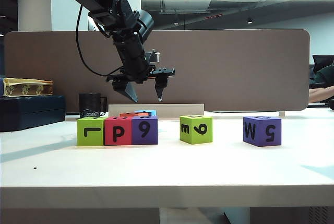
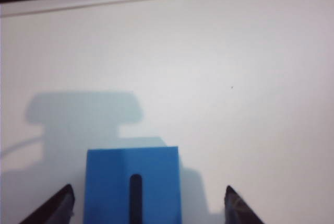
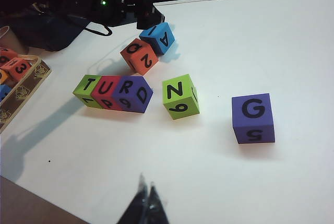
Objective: Select the appropriate blocks from the scattered letter blocks on the table and arrange them in a row to spell out "TURING".
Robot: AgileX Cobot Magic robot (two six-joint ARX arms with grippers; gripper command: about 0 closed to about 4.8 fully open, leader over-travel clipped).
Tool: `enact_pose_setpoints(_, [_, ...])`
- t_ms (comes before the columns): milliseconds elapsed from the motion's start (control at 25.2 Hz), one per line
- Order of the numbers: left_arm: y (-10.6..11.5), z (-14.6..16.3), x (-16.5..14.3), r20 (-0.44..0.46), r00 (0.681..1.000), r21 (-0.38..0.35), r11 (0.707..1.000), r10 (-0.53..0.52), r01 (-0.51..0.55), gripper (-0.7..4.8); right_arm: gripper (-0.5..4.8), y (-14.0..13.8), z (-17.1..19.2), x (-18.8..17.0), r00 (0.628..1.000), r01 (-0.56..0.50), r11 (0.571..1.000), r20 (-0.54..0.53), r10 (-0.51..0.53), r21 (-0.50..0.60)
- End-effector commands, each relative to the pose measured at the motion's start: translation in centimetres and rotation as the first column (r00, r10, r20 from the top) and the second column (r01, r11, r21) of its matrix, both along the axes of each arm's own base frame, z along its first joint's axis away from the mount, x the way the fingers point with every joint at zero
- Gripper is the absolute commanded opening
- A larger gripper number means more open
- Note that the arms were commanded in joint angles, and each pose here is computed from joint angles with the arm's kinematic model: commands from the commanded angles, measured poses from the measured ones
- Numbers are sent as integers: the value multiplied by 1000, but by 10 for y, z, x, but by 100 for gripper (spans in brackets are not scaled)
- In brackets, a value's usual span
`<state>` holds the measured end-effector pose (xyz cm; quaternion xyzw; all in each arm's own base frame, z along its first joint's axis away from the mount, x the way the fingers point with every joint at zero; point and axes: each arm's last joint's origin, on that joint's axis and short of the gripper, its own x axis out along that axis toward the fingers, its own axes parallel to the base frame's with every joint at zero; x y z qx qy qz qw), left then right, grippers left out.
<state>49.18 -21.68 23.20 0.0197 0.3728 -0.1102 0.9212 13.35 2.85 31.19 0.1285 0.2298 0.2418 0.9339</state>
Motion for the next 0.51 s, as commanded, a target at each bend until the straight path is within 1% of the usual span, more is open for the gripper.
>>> enact_pose_setpoints(40, [1,-8,1,-30,1000,19,1000,7,-6,363,0,0,3,0,1000,-6,1000,20,6,2])
enact_pose_setpoints(198, [3,-20,3,-65,998,32,999,9,-6,363,0,0,3,0,1000,-6,1000,19,6,1])
enact_pose_setpoints(277, [2,-20,3,-59,998,30,1000,8,-6,361,0,0,3,0,1000,-6,1000,20,6,1])
enact_pose_setpoints(317, [2,-20,4,-56,998,28,1000,7,-6,350,0,0,3,0,1000,-6,1000,20,6,1])
enact_pose_setpoints(436, [2,-20,4,-59,998,25,1000,3,-1,268,0,0,3,0,1000,-6,1000,20,6,1])
enact_pose_setpoints(515, [2,-22,4,-63,998,26,1000,0,2,258,0,0,3,0,1000,-6,1000,20,6,1])
